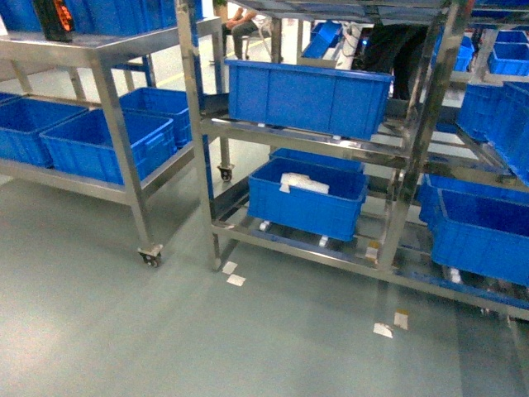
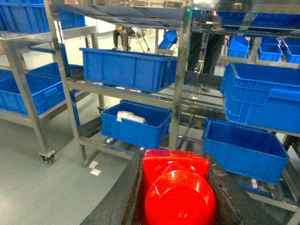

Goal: Pick red block from blue box to shelf

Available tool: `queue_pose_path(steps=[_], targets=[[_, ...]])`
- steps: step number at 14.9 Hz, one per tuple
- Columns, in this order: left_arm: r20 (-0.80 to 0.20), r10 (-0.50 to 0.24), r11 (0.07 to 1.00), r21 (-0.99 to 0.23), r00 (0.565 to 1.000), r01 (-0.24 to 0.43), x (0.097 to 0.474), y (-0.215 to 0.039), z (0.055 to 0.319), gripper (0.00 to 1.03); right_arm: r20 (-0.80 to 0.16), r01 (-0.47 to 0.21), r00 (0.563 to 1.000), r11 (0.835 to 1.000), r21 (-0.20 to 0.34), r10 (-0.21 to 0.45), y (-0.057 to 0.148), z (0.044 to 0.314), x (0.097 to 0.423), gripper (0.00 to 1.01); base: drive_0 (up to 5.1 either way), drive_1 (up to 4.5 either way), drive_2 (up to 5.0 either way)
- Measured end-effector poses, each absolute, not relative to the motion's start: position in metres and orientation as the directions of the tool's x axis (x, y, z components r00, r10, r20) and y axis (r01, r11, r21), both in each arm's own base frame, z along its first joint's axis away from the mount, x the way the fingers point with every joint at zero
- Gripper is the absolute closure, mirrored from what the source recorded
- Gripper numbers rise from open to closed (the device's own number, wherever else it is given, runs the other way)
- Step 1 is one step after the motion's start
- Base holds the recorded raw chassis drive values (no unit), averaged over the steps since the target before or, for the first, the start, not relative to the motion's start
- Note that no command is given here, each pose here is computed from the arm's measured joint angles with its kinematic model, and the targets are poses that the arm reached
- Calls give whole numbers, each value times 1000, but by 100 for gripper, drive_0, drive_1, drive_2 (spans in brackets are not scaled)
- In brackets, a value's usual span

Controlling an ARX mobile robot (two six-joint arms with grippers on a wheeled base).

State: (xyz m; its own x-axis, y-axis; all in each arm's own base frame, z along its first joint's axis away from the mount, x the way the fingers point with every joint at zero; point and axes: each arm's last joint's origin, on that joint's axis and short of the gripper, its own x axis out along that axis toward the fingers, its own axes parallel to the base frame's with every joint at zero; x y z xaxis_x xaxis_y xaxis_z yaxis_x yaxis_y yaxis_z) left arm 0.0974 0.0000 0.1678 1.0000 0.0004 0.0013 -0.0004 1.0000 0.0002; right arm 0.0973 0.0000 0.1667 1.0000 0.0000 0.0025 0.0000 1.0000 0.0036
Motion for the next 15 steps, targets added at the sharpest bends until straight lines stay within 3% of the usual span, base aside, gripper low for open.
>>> queue_pose_path(steps=[15], targets=[[1, 0, 1000, 0, 1000, 0, 97, 0, 168, 5, 2, 0, 1000, 1000, 4, 0, 0, 167, 97, 74, -152, -152, -152]])
